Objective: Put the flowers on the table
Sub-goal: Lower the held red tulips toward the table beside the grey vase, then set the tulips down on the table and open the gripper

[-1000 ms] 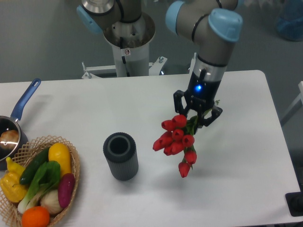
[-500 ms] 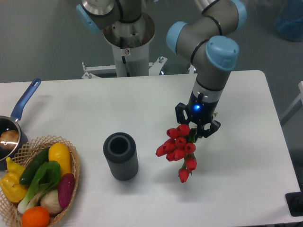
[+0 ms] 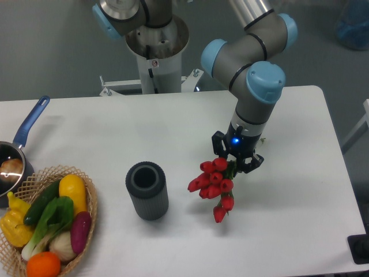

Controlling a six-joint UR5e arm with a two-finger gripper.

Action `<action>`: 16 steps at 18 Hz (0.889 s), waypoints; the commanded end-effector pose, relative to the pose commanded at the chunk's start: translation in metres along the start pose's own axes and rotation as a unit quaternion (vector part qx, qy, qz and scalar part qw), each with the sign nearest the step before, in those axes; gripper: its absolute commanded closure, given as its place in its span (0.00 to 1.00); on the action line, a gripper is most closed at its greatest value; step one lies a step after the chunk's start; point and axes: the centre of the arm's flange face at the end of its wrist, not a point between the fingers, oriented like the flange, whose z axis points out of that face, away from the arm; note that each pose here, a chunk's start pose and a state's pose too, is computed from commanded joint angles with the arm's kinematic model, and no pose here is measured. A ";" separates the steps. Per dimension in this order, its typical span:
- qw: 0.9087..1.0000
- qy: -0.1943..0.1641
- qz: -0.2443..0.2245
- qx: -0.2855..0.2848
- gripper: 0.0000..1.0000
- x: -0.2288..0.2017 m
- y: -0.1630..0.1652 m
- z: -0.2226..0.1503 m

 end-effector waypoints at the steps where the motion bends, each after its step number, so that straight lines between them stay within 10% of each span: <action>1: 1.000 0.003 0.000 -0.004 0.55 0.000 0.001 0.005; 16: 0.999 0.016 0.006 -0.047 0.55 0.001 0.001 0.035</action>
